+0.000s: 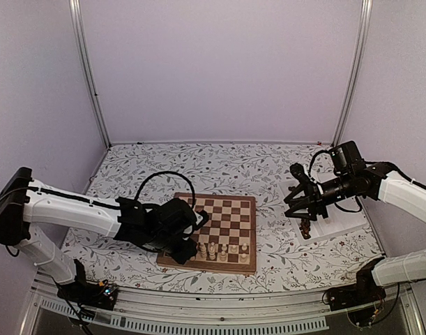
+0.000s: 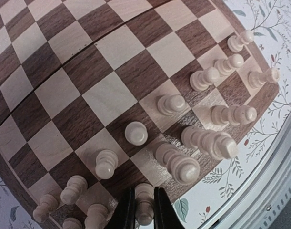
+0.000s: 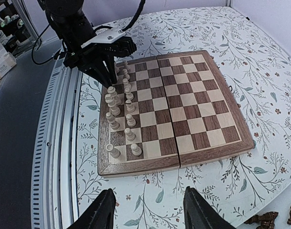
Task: Set up the chess pieces on the board
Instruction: Place the chess piece on the chessboard.
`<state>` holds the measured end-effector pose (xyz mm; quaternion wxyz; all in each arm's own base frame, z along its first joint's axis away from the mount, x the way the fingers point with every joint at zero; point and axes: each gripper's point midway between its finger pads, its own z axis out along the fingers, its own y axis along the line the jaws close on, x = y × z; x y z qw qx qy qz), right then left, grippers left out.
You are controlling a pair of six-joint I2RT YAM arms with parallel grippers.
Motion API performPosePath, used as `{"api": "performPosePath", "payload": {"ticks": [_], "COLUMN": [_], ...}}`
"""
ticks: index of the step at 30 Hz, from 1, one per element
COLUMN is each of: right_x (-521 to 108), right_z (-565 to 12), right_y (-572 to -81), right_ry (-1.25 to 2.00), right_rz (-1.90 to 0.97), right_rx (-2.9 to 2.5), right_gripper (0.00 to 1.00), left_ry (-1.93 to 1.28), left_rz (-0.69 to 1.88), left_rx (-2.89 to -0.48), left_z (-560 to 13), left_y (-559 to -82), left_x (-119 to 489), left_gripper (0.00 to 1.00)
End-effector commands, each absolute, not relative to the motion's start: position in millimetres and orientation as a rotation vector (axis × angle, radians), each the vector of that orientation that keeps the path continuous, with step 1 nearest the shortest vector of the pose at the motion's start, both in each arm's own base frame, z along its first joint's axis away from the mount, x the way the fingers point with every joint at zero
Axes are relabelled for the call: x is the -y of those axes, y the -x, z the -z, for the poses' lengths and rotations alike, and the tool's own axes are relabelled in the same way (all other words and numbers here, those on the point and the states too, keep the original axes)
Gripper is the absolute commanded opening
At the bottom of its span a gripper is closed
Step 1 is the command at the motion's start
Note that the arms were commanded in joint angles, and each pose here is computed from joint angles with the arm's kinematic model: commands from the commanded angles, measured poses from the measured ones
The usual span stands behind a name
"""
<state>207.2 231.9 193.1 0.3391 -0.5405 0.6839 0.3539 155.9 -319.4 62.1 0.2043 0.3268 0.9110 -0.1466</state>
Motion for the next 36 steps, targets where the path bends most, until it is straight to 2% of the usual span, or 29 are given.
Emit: {"api": "performPosePath", "payload": {"ticks": [1,13,20,26,36], "right_x": [-230.8,-231.0,-231.0,-231.4,-231.9], "right_z": [-189.9,-190.0,-190.1,-190.8,-192.8], "right_y": [-208.5,-207.7,-207.4,-206.3,-205.9], "right_ry": [1.399,1.401,1.402,1.403,1.402], "right_rz": [-0.922,-0.927,-0.93,-0.936,-0.942], "right_rx": [-1.787,-1.786,-1.785,-1.783,-1.778], "right_gripper": [0.52,0.53,0.52,0.52,0.52], "left_ry": [-0.893,-0.844,-0.871,-0.891,-0.899], "left_rz": [0.385,0.35,0.345,0.351,0.316], "left_rx": [-2.545,-2.515,-2.534,-2.543,-2.546], "left_z": [-60.1,-71.5,-65.4,-64.6,-72.3], "left_y": [-162.9,-169.8,-166.3,-161.4,-156.5], "left_x": [320.3,318.1,321.9,328.2,326.2], "left_gripper": [0.04,0.05,0.16,0.22,0.23]}}
